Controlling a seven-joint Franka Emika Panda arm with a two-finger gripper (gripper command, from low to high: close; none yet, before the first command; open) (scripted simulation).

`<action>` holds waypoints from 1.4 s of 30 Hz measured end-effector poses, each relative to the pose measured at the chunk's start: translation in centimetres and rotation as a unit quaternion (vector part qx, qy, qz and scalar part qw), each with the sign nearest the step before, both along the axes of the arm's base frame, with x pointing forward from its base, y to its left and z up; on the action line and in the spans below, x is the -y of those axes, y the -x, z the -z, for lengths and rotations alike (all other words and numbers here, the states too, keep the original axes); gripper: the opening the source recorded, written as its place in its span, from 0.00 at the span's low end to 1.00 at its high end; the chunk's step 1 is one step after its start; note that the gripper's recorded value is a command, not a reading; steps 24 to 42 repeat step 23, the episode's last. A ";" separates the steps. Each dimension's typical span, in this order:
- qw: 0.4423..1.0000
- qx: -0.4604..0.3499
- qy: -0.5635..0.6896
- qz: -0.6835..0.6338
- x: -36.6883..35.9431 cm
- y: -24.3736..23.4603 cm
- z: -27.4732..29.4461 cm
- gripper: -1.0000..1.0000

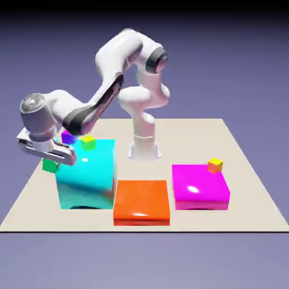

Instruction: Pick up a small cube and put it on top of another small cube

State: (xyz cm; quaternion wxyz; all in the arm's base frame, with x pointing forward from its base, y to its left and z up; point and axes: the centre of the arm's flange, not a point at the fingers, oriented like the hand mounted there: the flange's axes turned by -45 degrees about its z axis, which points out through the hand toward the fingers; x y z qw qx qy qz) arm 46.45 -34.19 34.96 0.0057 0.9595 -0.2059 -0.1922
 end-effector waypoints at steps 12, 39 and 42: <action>0.970 -0.020 -0.082 0.227 3.7 16.3 -7.5 0.00; 0.962 -0.023 -0.075 0.260 1.9 19.6 -2.6 1.00; 0.962 -0.023 -0.075 0.260 1.9 19.6 -2.6 1.00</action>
